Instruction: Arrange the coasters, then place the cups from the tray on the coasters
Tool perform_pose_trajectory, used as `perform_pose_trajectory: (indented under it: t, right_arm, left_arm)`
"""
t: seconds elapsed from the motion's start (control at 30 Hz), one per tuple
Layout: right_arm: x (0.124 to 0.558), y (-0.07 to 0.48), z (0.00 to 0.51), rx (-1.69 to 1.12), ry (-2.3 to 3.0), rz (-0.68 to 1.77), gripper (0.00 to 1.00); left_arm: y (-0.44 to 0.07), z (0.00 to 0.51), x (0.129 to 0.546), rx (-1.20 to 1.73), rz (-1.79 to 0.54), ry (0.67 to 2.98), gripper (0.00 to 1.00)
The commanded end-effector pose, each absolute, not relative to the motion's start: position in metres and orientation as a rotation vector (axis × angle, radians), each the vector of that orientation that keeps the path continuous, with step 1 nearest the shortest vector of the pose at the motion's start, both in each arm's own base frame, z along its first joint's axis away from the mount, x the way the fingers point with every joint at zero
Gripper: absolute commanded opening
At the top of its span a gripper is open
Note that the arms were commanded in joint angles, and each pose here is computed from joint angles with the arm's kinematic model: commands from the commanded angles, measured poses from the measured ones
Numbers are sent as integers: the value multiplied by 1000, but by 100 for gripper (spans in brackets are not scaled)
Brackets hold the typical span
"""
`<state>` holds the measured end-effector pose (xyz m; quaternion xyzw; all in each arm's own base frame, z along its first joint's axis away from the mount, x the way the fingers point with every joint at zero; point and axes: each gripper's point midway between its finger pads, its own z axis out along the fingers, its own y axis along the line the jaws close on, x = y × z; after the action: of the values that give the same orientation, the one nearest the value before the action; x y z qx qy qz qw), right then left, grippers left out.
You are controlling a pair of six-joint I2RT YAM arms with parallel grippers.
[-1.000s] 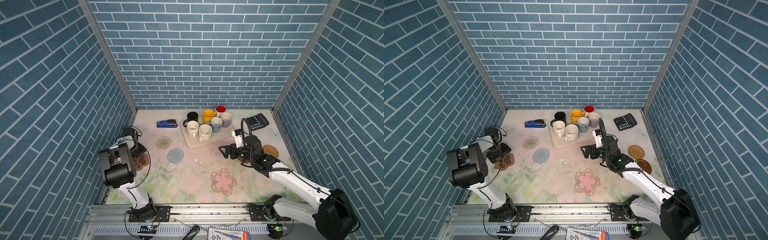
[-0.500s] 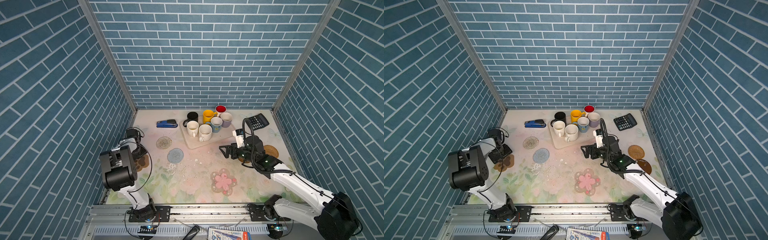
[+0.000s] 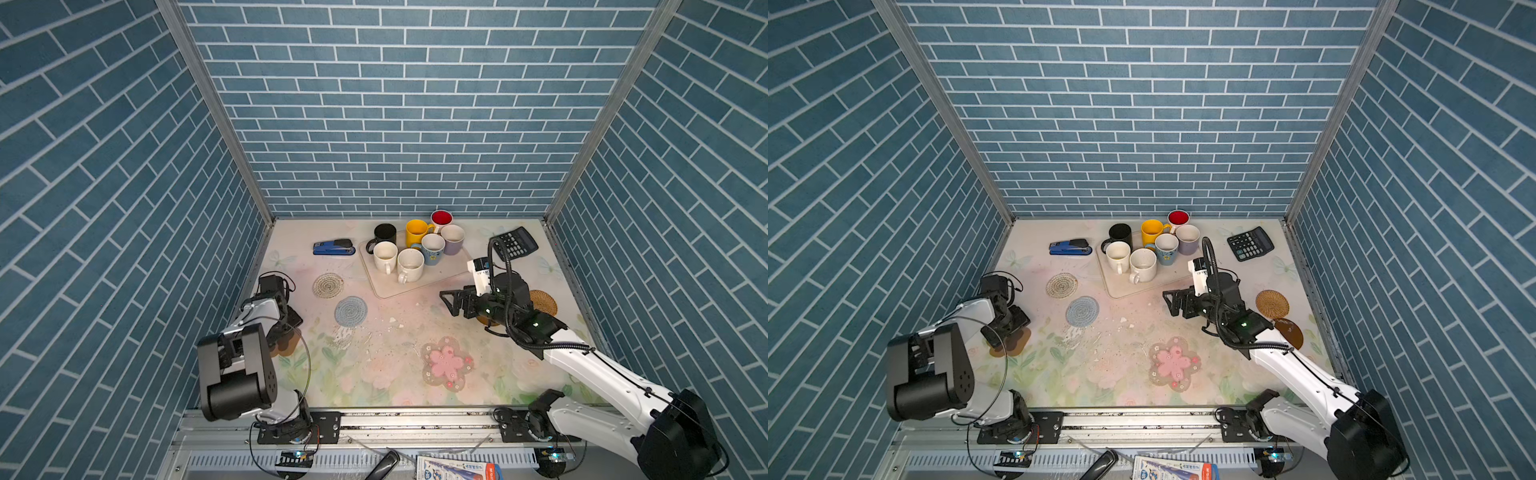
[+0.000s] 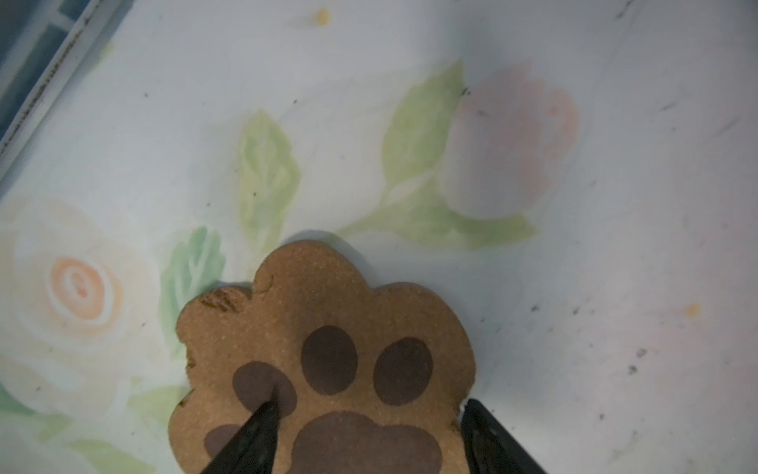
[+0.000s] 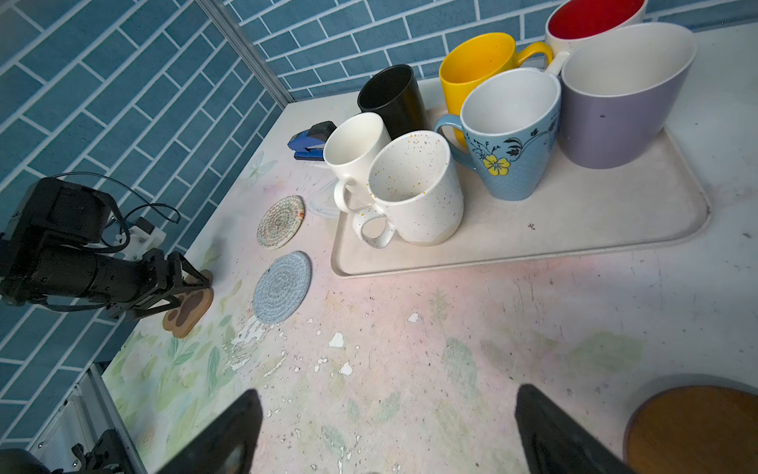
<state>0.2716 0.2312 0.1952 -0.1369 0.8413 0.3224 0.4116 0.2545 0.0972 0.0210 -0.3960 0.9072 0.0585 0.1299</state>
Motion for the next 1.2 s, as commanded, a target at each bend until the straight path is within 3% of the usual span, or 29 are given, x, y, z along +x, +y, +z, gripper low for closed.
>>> perform_pose_trajectory:
  t: [0.0,0.33,0.67,1.0,1.17]
  right_arm:
    - [269,230,184,-338,2144,801,96]
    - [279,222,166,-327,2196,693,96]
    - [280,225,159,-336,2224,684,96]
    - [281,225,159,-338,2227,677,96]
    - [283,227,153,-340,2245,674,96]
  left_arm:
    - [91,20,241,-1177,160,2659,72]
    - [87,83,269,-1047,114,2619,76]
    - [43,135,331,-718,87,2654,74]
    - [22,110,391,-574,65,2730,41]
    - [12,97,416,-516,69,2752,32]
